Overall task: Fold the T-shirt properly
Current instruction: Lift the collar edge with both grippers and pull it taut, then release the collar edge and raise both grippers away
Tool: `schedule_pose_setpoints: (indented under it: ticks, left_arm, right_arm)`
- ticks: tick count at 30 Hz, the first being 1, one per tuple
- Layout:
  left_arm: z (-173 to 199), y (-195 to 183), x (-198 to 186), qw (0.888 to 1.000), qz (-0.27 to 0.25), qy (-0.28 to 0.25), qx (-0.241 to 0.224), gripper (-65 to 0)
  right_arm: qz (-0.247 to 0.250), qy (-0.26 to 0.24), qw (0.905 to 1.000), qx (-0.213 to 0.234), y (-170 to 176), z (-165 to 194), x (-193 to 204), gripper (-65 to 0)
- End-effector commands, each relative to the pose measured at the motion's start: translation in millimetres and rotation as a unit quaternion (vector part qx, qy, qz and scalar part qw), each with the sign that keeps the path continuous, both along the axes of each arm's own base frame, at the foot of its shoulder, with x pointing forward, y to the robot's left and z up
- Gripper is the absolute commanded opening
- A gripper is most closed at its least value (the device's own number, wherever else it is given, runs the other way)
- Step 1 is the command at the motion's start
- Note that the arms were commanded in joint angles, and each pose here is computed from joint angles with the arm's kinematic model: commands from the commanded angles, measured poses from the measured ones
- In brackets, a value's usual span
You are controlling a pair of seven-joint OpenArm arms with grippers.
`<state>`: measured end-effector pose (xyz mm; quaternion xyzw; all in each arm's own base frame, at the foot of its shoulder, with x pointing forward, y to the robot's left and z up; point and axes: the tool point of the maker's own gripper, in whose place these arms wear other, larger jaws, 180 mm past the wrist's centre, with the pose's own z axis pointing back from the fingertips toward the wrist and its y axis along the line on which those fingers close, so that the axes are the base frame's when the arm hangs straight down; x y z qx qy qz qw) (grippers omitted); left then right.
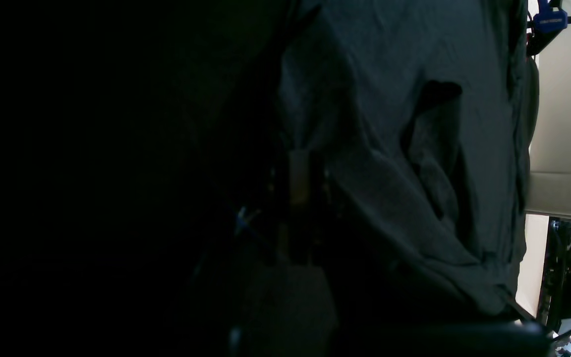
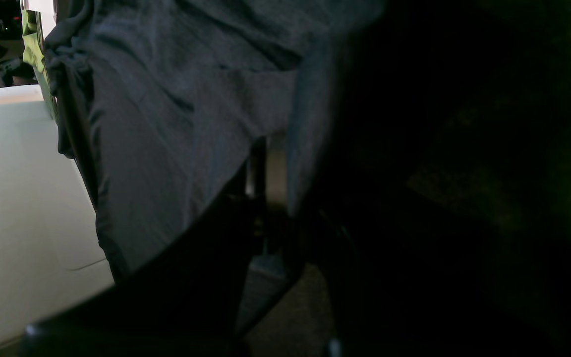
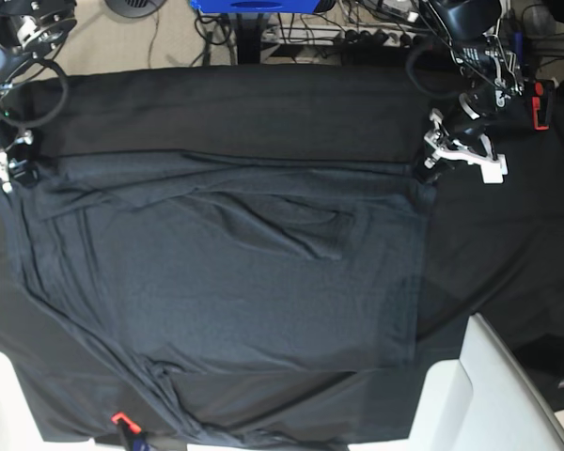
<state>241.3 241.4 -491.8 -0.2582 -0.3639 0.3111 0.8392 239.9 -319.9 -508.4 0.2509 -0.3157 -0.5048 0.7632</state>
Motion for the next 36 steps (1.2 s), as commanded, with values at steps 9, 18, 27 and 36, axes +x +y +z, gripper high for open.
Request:
schedule_pose_setpoints:
  ticks: [9,18,27,36]
  left_arm:
    - [-2,2,-2,1.000,-0.008,0.013,0.007,-65.0]
    - [12,16,0,0.999,-0.007,0.028,0.029,-65.0]
    - [54,37,-3,0.997,-0.036,0.036,0.065,-65.0]
    - [47,49,-34,0.995,-0.031,0.078,0.062,-65.0]
  right_arm:
    - [0.011,0.014,0.9998,-0.004,-2,-1,-2,-64.7]
    - [0.019,0.016,0.9996,-0.015,-12,7,-3,-64.7]
    - [0.006,0.039,0.9984,-0.040,-39,42,-1,-64.7]
    - [0.019,0.048,0.9974,-0.050,-43,49,-9,-64.7]
